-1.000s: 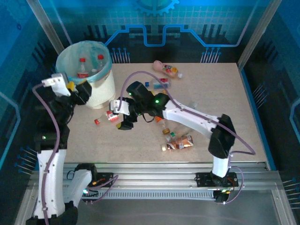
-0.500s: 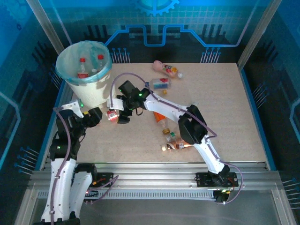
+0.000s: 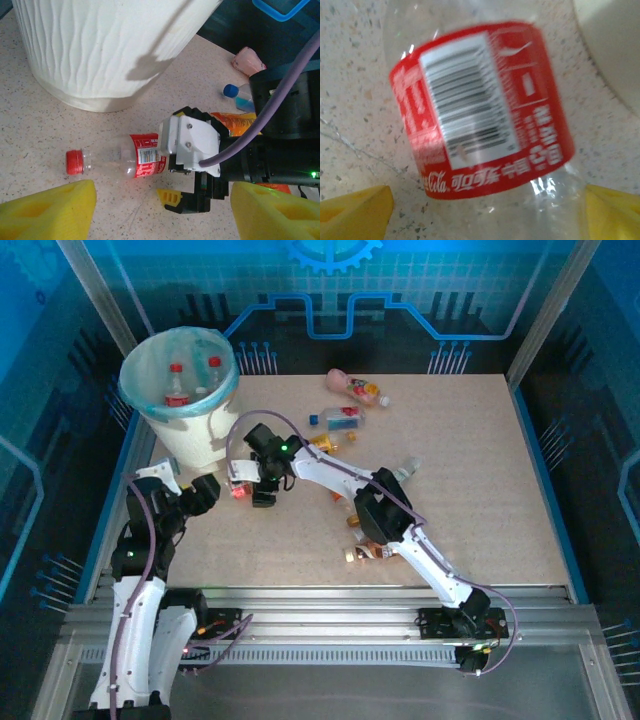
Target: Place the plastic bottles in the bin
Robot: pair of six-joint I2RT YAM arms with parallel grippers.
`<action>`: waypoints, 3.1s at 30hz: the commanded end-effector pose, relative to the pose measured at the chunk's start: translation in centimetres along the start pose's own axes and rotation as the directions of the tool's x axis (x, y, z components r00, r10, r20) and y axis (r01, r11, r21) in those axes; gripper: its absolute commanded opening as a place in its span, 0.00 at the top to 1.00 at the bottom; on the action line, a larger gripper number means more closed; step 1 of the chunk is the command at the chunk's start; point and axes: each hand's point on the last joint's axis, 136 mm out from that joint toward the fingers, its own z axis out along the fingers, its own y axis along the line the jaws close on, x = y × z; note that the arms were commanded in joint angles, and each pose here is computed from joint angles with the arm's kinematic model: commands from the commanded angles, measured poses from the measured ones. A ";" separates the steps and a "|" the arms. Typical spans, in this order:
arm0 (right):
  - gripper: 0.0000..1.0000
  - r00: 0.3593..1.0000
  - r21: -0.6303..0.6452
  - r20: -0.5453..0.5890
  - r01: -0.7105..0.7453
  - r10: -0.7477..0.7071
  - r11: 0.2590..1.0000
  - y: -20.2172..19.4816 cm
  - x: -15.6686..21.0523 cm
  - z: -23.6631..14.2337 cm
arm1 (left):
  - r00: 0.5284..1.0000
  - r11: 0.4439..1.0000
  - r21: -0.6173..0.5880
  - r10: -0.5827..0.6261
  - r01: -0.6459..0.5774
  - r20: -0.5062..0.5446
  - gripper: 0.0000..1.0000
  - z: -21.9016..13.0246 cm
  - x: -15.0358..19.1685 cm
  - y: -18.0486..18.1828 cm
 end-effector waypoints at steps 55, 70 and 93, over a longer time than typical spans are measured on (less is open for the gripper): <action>0.48 0.701 -0.137 0.585 -0.410 0.407 0.902 6.2 -2.6 -26.4 | 0.980 0.777 0.628 0.086 0.048 -0.181 0.29 -3.7 -6.0 -18.1; 0.48 0.697 -0.131 0.583 -0.427 0.418 0.895 6.5 -2.2 -26.9 | 0.978 0.803 0.592 0.065 0.067 -0.199 0.66 -2.7 -5.9 -18.0; 0.00 0.654 0.116 0.674 -0.554 0.344 0.824 4.6 -1.1 -32.9 | 0.921 0.938 0.308 0.027 -0.157 0.388 1.00 -8.7 -21.7 -17.3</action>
